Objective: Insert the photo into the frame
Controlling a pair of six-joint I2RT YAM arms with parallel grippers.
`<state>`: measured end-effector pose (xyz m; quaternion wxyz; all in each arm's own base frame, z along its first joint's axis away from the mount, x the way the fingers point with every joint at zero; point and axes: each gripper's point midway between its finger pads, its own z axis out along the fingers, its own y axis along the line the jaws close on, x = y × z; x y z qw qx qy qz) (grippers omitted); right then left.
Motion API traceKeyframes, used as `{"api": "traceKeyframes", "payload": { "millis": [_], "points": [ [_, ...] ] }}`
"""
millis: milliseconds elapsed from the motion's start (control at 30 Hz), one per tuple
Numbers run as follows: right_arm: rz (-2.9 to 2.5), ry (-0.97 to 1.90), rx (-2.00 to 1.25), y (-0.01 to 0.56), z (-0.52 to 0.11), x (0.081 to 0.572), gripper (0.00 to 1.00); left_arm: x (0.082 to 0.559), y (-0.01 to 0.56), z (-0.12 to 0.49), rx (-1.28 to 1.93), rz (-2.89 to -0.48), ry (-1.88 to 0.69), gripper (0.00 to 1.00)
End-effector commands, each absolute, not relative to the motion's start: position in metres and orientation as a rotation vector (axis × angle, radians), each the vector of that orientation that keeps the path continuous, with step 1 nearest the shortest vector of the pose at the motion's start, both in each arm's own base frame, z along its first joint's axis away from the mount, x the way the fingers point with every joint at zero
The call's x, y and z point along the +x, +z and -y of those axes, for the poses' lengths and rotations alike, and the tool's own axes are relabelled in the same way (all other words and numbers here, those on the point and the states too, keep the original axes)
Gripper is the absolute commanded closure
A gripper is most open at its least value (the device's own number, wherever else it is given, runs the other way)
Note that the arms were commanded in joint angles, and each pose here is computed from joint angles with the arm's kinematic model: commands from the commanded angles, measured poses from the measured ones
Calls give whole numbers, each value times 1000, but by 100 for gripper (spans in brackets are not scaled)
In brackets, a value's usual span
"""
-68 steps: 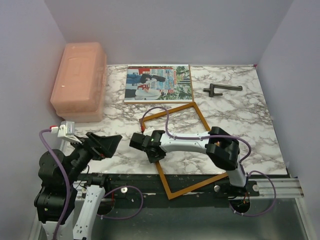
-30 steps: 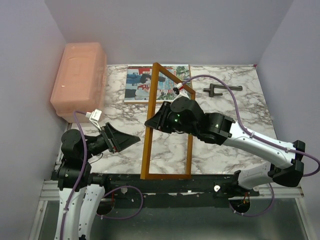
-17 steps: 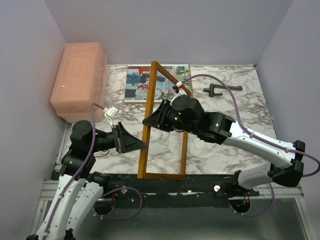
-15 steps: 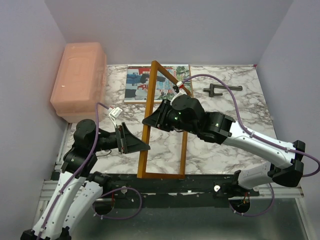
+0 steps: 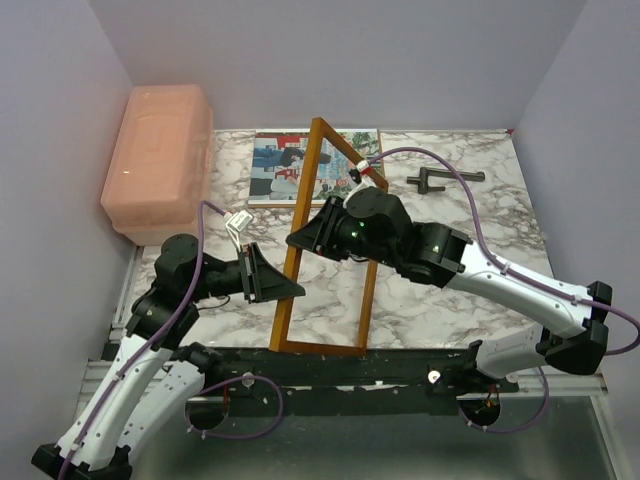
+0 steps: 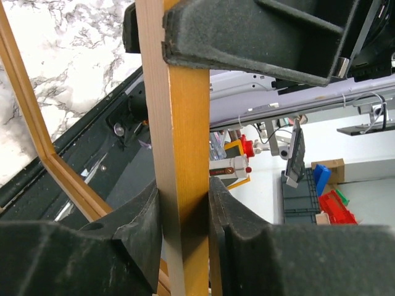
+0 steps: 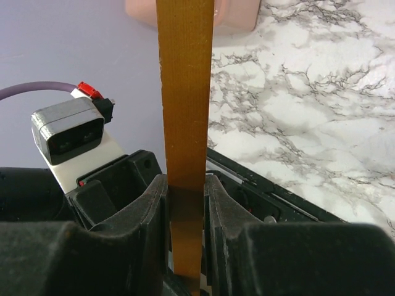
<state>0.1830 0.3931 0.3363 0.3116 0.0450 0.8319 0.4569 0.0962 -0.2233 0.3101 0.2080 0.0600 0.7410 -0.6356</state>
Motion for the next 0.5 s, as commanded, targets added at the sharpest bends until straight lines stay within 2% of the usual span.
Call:
{"api": "traceKeyframes", "payload": {
  "millis": [0, 100, 233, 300, 467],
  "points": [
    [-2094, 1283, 119, 368, -387, 183, 63, 101, 335, 219, 202, -1962, -1684, 91],
    [-2083, 1284, 104, 372, -384, 182, 35, 106, 342, 213, 188, -1969, -1598, 100],
    [-2071, 1282, 111, 378, -375, 181, 6, 110, 357, 209, 178, -1944, -1541, 100],
    [-2066, 1276, 117, 380, -369, 180, 0, 112, 364, 205, 165, -1930, -1509, 100],
    [-2065, 1247, 112, 382, -356, 179, 0, 117, 369, 189, 98, -1959, -1361, 100]
  ]
}}
